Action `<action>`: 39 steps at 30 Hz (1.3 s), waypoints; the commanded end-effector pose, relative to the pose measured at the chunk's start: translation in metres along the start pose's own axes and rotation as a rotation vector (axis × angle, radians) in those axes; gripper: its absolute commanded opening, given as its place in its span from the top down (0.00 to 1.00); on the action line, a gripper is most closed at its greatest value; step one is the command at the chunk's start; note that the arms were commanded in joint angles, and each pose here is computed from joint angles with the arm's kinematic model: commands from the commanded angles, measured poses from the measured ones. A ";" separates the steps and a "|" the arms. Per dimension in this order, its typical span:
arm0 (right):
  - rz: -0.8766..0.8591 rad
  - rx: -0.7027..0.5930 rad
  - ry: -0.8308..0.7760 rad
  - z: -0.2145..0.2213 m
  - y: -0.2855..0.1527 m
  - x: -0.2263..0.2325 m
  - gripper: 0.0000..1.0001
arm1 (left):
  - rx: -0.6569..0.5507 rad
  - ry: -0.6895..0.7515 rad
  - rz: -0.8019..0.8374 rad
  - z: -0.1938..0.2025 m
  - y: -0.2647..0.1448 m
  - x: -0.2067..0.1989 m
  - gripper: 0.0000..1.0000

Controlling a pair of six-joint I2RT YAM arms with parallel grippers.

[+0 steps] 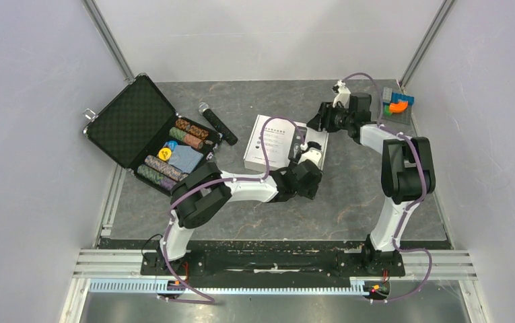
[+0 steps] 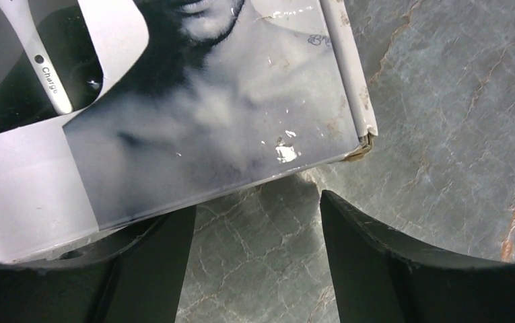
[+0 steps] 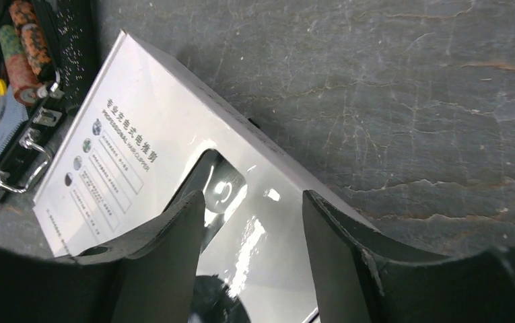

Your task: Sort the hair-cutting tools

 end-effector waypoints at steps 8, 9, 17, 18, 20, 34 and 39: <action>0.007 -0.248 -0.007 -0.073 -0.087 0.035 0.38 | -0.096 -0.111 0.097 -0.088 -0.041 0.019 0.10; 0.008 -0.261 -0.008 -0.071 -0.097 0.037 0.38 | -0.118 -0.142 0.093 -0.099 -0.051 0.031 0.09; 0.091 -0.419 0.003 -0.057 -0.171 0.050 0.26 | -0.196 -0.373 -0.104 -0.123 -0.143 0.192 0.00; 0.113 -0.448 0.002 -0.056 -0.181 0.051 0.24 | -0.202 -0.396 -0.138 -0.118 -0.157 0.211 0.00; 0.174 -0.506 -0.009 -0.054 -0.202 0.050 0.18 | -0.233 -0.434 -0.214 -0.110 -0.191 0.247 0.00; 0.774 -0.966 -0.118 -0.014 -0.350 0.045 0.02 | -0.584 -0.329 -0.764 -0.023 -0.390 0.314 0.00; 0.911 -1.109 -0.133 0.019 -0.378 0.028 0.02 | -0.703 -0.368 -0.791 0.008 -0.398 0.307 0.00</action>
Point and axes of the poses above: each gripper's point midway between its finger pads, its own y axis out along the fingers, its own x axis along the line the jaws close on, z = x × y, the point moved 2 cm from there along -y, back along the fingers, and after that the axes turned 13 degrees about y, right-handed, at the moved point
